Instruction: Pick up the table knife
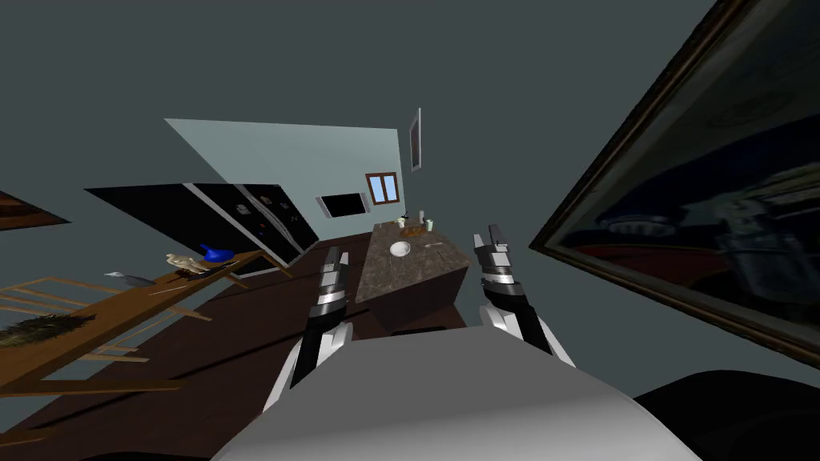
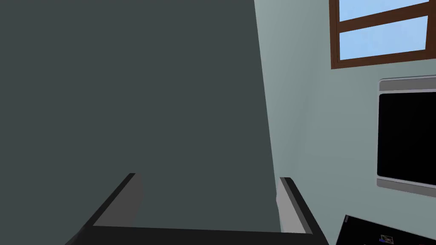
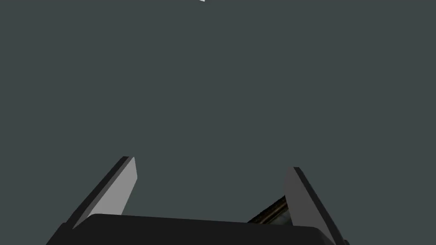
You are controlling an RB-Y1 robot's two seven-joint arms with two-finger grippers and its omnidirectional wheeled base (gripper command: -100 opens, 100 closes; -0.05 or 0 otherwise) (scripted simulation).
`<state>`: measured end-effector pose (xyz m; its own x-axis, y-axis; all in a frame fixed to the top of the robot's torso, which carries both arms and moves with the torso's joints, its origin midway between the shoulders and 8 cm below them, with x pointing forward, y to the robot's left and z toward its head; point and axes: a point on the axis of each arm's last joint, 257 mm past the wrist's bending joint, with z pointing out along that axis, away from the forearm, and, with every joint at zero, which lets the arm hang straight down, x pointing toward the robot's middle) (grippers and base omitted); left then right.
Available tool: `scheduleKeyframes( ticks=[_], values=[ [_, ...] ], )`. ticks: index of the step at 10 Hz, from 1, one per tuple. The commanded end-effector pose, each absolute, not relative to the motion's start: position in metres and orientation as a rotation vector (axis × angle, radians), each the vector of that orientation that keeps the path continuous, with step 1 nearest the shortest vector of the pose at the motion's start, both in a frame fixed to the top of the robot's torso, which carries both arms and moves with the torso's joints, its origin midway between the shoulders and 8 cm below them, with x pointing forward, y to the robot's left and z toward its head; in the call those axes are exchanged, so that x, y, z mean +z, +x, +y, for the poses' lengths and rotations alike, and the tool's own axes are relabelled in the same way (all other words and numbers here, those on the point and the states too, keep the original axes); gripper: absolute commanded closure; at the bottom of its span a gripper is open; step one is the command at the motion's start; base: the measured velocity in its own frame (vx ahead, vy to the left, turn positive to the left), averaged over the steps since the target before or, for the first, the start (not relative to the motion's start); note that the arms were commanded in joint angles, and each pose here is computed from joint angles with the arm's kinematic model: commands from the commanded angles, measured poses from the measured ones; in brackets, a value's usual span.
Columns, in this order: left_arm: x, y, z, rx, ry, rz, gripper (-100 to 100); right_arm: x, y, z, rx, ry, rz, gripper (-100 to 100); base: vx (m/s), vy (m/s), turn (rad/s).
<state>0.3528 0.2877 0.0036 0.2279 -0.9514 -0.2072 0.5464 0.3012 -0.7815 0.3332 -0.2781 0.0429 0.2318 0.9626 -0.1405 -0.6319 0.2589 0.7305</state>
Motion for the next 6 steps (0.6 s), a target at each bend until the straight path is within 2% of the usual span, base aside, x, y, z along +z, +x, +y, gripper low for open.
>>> scheduleKeyframes(
  ticks=[1,6],
  values=[
    [-0.004,0.353,0.292,-1.116,-0.641,0.808,-100,0.043,0.333,-0.278,1.193,0.607,0.658,0,-0.027,0.02,-0.16],
    [-0.04,0.353,0.314,-1.036,-0.68,0.959,-100,0.043,0.333,-0.278,1.193,0.607,0.658,0,-0.051,0.046,-0.212]
  ],
)
